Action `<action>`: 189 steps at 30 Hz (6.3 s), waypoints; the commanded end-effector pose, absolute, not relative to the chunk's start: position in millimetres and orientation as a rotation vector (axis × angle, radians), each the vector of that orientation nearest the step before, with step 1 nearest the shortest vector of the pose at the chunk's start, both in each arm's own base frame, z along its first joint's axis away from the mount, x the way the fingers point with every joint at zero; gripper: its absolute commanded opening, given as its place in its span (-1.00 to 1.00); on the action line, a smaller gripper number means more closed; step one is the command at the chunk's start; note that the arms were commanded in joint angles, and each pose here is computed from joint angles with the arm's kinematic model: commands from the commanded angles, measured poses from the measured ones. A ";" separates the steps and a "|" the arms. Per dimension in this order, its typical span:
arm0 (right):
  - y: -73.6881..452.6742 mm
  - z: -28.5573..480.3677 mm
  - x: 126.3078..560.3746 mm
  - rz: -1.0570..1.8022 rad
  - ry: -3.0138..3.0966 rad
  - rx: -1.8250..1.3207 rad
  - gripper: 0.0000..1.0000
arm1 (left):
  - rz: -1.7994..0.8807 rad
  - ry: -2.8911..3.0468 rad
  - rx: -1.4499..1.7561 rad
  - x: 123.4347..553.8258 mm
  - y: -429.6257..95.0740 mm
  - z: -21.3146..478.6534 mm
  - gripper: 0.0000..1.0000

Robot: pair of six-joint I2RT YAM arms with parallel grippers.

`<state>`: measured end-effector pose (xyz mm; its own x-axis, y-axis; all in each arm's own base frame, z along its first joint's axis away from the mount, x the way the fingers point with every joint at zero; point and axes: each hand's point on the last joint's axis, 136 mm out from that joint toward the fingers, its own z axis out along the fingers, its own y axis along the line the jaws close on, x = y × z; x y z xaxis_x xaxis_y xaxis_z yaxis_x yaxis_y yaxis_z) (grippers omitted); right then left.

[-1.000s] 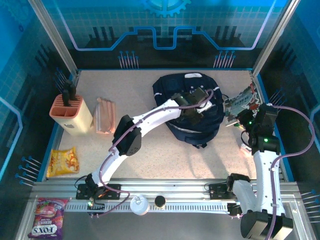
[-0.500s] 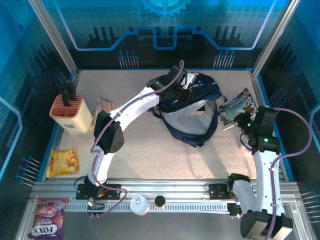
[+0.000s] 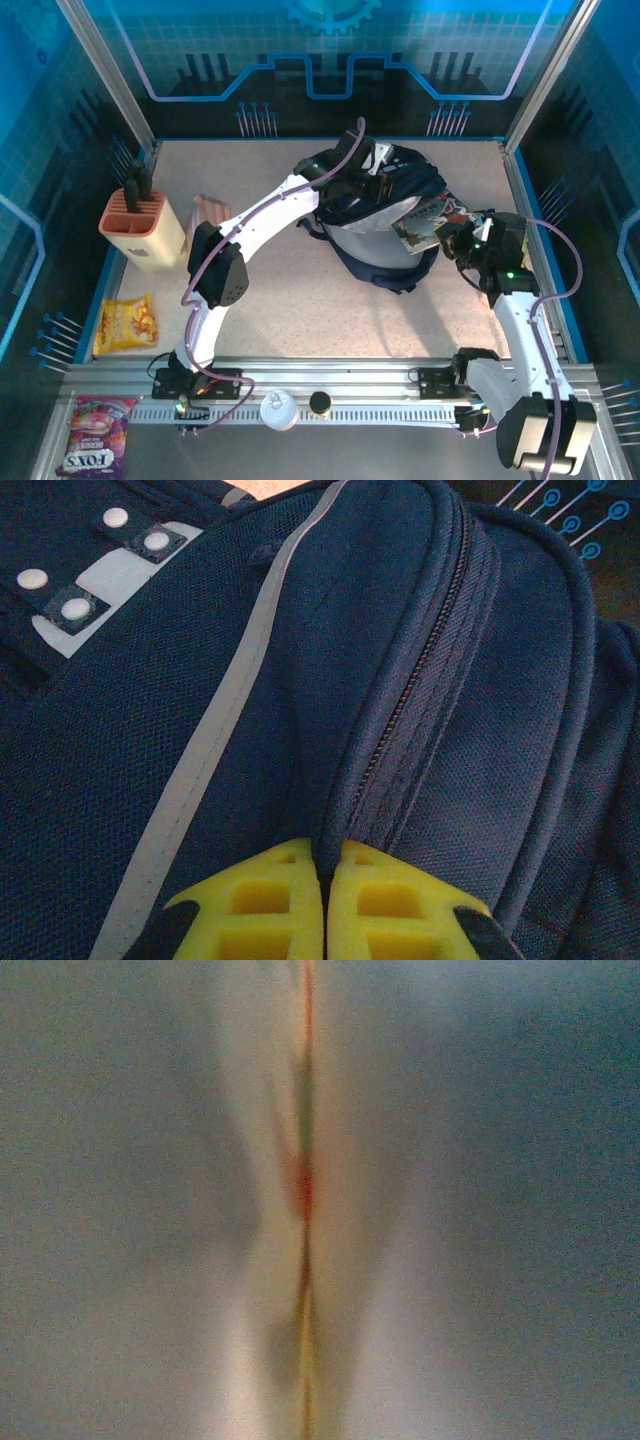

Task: Pack the student bag

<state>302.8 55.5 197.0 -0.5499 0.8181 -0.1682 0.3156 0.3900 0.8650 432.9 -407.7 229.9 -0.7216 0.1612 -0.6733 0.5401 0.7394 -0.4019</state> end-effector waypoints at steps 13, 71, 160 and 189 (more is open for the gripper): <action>96.3 145.7 369.5 1.134 2.018 1.044 -1.00 | -0.925 2.136 0.499 431.1 -411.9 302.3 -1.00; 34.6 216.1 285.9 0.583 2.005 0.920 0.60 | -1.104 2.392 0.371 410.8 -393.1 224.1 0.03; 212.3 165.0 295.0 0.388 2.467 0.008 0.15 | -1.300 2.395 -0.537 401.0 -242.9 149.4 -1.00; 286.8 99.3 347.4 0.208 2.430 0.095 -0.41 | -1.414 2.471 -0.258 375.8 -260.7 166.1 -1.00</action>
